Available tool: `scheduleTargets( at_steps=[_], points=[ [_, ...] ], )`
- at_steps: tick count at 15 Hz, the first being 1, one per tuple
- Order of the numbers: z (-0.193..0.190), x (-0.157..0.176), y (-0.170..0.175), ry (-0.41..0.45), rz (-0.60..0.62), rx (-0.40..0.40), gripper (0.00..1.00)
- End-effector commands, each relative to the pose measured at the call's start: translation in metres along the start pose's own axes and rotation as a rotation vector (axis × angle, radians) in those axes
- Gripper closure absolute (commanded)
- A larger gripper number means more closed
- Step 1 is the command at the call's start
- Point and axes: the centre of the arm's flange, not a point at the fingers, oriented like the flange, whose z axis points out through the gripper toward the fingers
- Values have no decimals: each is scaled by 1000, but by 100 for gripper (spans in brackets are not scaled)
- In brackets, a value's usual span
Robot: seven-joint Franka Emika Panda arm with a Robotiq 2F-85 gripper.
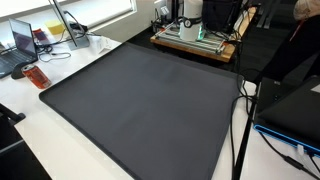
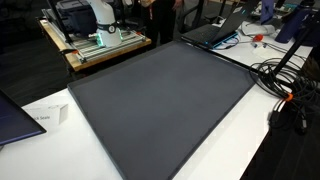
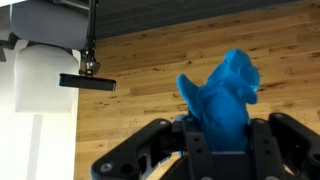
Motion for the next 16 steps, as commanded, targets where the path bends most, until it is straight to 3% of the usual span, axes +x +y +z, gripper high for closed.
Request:
scheduleTargets(
  at_steps=[1,16],
  points=[
    [-27,47,-12,73,-18,-21,99],
    [-105,166,-14,433,-25,1,99]
  ],
)
